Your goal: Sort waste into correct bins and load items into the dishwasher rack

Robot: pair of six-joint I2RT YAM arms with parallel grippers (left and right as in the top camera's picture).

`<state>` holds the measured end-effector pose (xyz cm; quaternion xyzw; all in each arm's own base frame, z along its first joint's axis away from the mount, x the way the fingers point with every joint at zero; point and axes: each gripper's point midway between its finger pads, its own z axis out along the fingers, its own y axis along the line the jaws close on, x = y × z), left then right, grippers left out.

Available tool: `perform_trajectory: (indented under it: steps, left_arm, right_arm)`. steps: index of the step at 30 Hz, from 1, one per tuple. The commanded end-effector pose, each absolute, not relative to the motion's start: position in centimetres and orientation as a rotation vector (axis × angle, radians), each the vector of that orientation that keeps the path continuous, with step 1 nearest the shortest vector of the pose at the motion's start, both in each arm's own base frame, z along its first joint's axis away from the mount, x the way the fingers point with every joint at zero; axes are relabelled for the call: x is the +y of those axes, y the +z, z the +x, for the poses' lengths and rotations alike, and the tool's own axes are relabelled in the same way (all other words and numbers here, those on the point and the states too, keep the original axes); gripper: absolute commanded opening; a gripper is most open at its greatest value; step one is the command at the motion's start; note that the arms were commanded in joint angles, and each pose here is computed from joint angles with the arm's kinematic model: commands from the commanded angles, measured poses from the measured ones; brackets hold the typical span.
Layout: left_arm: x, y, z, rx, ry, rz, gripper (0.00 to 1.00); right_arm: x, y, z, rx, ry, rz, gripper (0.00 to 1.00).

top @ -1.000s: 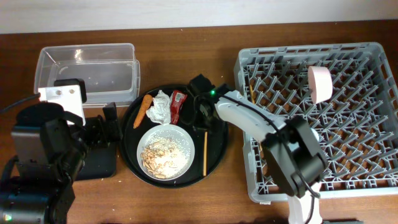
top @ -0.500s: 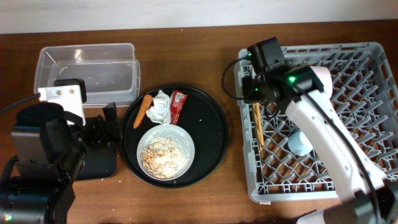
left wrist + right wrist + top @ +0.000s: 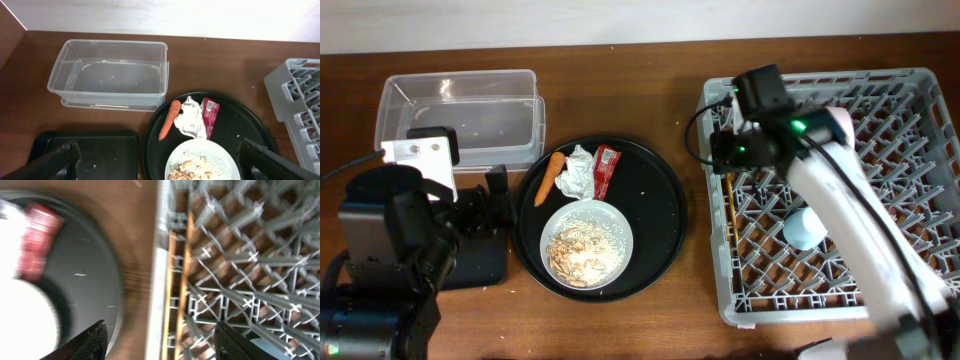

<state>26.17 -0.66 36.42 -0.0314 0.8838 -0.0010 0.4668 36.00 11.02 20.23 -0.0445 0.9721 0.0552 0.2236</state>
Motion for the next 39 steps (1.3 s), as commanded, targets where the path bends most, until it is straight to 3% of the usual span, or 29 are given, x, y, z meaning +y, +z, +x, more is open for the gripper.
perform_trajectory:
  steps: [1, 2, 3, 7, 16, 24, 30, 39]
  left_arm:
    - [-0.6, 36.6, 26.1, 2.164, -0.001, -0.090, 0.99]
    - [-0.6, 36.6, 26.1, 2.164, -0.001, -0.090, 0.99]
    - [-0.6, 36.6, 26.1, 2.164, -0.001, -0.090, 0.99]
    - [-0.6, 36.6, 26.1, 2.164, -0.001, -0.090, 0.99]
    - [-0.5, 36.4, 26.0, 2.174, 0.001, -0.090, 0.99]
    - [-0.5, 36.3, 25.9, 2.182, 0.002, -0.090, 0.99]
    - [-0.5, 36.3, 25.9, 2.182, 0.002, -0.090, 0.99]
    - [-0.5, 36.3, 25.9, 2.182, 0.002, -0.090, 0.99]
  right_arm:
    - [13.9, 28.1, 32.1, 2.475, 0.330, -0.230, 0.68]
    - [14.1, 28.9, 31.4, 2.453, 0.343, -0.246, 0.90]
    - [14.5, 29.9, 30.5, 2.420, 0.361, -0.270, 0.98]
    - [14.8, 32.4, 27.5, 2.343, 0.377, -0.331, 0.98]
    - [6.3, 36.4, 24.6, 2.194, 0.059, -0.123, 0.98]
    - [0.9, 40.6, 21.6, 1.879, 0.001, 0.038, 0.98]
    - [-0.6, 36.1, 20.9, 1.741, 0.014, 0.115, 0.98]
    - [0.9, 23.4, 22.1, 1.699, 0.105, 0.063, 0.98]
